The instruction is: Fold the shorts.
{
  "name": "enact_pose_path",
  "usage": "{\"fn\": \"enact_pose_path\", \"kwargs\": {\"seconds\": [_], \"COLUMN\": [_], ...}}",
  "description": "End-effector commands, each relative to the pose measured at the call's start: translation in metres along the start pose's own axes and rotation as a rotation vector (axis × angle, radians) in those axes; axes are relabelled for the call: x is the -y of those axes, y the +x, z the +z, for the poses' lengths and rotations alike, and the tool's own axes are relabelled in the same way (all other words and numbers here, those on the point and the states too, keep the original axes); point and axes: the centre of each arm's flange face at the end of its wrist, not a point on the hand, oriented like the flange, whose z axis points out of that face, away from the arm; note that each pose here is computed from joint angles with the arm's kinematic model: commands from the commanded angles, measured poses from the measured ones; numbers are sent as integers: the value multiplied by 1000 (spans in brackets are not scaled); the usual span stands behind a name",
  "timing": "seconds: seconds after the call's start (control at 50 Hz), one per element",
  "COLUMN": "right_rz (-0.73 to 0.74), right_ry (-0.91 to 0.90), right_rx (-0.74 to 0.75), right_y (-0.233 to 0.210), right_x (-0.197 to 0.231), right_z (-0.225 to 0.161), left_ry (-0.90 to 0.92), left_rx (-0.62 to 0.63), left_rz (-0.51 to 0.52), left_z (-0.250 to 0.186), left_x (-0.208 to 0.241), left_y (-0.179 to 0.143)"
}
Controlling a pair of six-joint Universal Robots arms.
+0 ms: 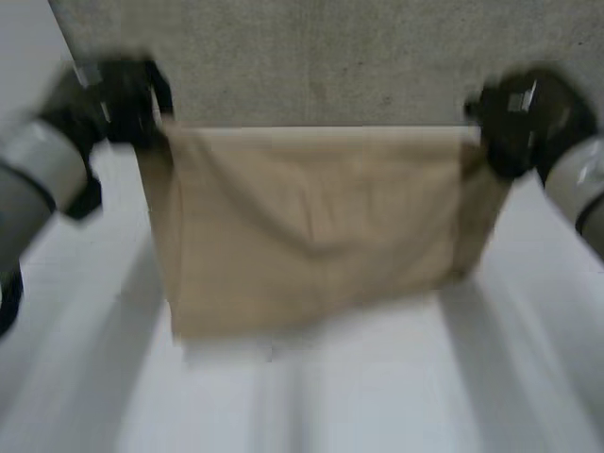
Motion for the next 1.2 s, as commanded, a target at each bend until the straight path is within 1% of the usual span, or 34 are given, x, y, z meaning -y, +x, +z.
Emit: {"fn": "enact_pose_path", "kwargs": {"seconds": [0.02, 0.06, 0.12, 0.14, 0.26, 0.36, 0.48, 0.56, 0.64, 0.68, 0.72, 0.76, 0.78, 0.8, 0.84, 0.86, 0.88, 0.92, 0.94, 0.96, 0.98, 1.0, 1.06, 1.08, 1.14, 1.16, 1.18, 1.2], "right_rz": [87, 85, 84, 87, 97, 100, 98, 98, 95, 96, 96, 89, 72, 61, 36, 16, 11, -3, -7, -9, -5, -1, -7, -7, -10, -14, -15, -17], "right_ry": [415, 465, 443, 426, 288, 262, 296, 281, 250, 223, 159, 109, 60, 35, -6, -45, -57, -96, -105, -109, -114, -119, -125, -126, -103, -97, -93, -75], "right_rx": [-368, -410, -392, -380, -276, -260, -286, -275, -247, -218, -159, -119, -82, -64, -33, 9, 30, 93, 112, 131, 136, 140, 141, 136, 91, 73, 59, 20], "right_y": [72, 83, 83, 82, 66, 66, 75, 74, 69, 63, 49, 38, 28, 22, 12, -1, -8, -31, -39, -50, -56, -61, -82, -86, -99, -101, -102, -103], "right_x": [91, 105, 107, 105, 91, 93, 107, 106, 98, 91, 72, 57, 42, 34, 21, 8, 3, -12, -16, -23, -28, -35, -61, -68, -85, -89, -91, -95], "right_z": [-9, -22, -33, -34, -52, -68, -90, -92, -86, -78, -59, -45, -32, -26, -16, -6, -2, 10, 14, 23, 28, 34, 57, 62, 83, 88, 92, 101], "left_ry": [344, 385, 423, 417, 357, 364, 432, 491, 475, 425, 366, 279, 249, 188, 121, 90, 32, -21, -64, -79, -95, -126, -164, -180, -184, -180, -174, -167], "left_rx": [74, 66, 54, 58, 54, 27, -24, -25, -17, -12, -6, 5, 8, 14, 18, 19, 22, 27, 31, 33, 35, 40, 36, 34, 33, 42, 48, 55], "left_rz": [-104, -109, -108, -111, -116, -120, -110, -104, -103, -106, -110, -112, -115, -119, -122, -123, -127, -128, -130, -132, -133, -129, -112, -89, -35, 3, 20, 34], "left_z": [3, -9, -28, -38, -59, -86, -105, -115, -109, -95, -79, -57, -50, -37, -25, -18, -5, 9, 23, 30, 37, 52, 67, 77, 93, 103, 108, 114], "left_x": [107, 121, 135, 133, 113, 113, 132, 150, 150, 138, 122, 97, 88, 69, 47, 37, 16, -5, -27, -37, -47, -70, -98, -115, -136, -148, -152, -157], "left_y": [-10, -8, -4, -5, -1, 6, 13, 12, 10, 9, 7, 3, 3, 1, 0, 0, -1, -4, -5, -6, -7, -9, -9, -9, -10, -13, -14, -15]}}
